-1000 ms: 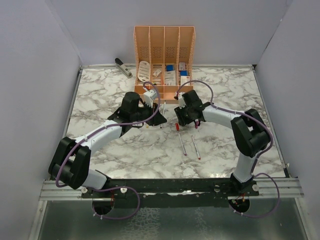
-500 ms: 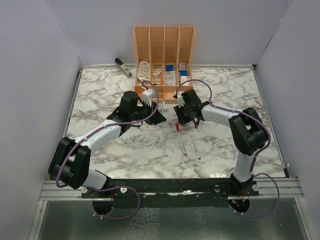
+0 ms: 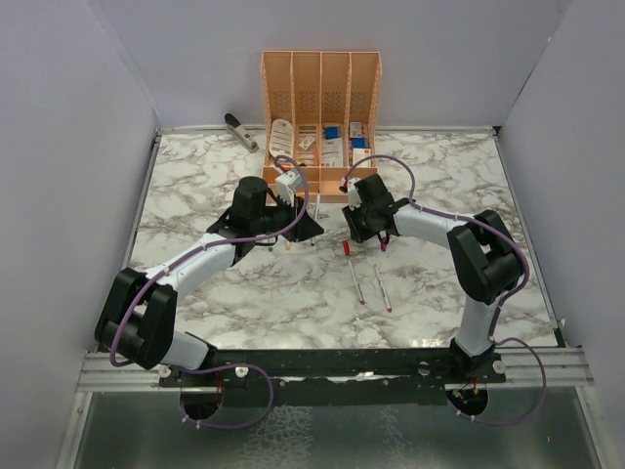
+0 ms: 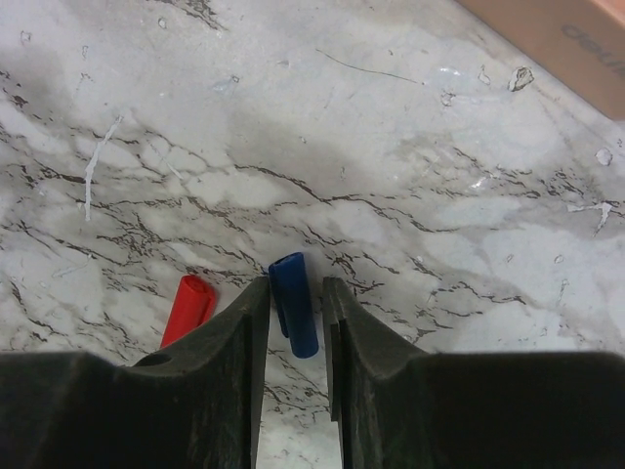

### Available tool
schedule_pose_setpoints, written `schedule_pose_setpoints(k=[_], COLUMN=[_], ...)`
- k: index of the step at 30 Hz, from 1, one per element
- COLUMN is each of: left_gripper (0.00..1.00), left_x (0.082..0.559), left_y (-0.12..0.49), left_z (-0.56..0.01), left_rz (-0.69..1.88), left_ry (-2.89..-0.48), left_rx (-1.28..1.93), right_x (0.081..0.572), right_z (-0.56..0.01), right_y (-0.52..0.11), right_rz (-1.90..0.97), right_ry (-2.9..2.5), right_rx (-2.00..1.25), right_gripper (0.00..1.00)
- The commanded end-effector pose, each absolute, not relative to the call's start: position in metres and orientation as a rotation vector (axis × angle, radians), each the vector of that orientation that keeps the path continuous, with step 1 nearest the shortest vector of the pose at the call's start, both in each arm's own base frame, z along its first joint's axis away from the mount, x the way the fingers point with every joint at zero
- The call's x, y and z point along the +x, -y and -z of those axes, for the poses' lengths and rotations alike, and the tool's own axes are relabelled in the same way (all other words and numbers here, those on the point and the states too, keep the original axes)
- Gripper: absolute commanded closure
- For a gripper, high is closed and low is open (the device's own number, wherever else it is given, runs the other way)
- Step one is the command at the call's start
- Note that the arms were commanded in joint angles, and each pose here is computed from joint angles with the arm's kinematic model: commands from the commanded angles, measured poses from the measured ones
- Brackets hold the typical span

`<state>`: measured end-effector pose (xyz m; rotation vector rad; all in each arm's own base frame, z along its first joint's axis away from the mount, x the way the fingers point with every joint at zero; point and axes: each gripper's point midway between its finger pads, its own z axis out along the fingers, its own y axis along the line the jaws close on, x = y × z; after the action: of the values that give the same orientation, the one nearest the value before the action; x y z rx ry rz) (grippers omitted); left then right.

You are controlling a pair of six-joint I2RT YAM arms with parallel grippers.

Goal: Insert the pens into the pen caps

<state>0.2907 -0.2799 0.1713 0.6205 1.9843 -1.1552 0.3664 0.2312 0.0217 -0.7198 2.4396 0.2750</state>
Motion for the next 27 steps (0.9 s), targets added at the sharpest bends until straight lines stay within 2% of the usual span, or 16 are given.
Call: schedule_pose_setpoints(k=[1,5,8,9,16,27], left_gripper=[1.00,1.00,1.00,1.00,1.00,1.00], left_x=[0.293,0.294,0.294,0.295,0.295,0.289], left_y=[0.283,0.281,0.281,0.281,0.282,0.286], left_z=[-0.182,-0.183,-0.184,-0.184,-0.186,-0.201], left_rz=[1.182,1.178,1.178,1.178,1.185,1.216], left_ry=[-1.936,-1.934,-1.933,-1.932,-1.919,-1.849], left_rx=[0.641,0.636,0.635,0.634,0.650,0.715], right_x=[0.347,0.342,0.340,0.339,0.362,0.426], right_z=[-0.001,0.002,0.003,0.004,-0.022,-0.158], right_y=[-0.220,-0.219,-0.217,-0.217,-0.225,-0.245], right_rz=[-0.253,-0.266,-0.259,-0.255,-0.245,-0.281], right_ry=[-2.530,-2.553,-2.568,-2.573,-2.516,-2.165], right_rx=[-0.701,-0.700,-0.691,-0.687,-0.615,-0.382], right_gripper=[0.75,0.84,0.97,0.99,0.99,0.99])
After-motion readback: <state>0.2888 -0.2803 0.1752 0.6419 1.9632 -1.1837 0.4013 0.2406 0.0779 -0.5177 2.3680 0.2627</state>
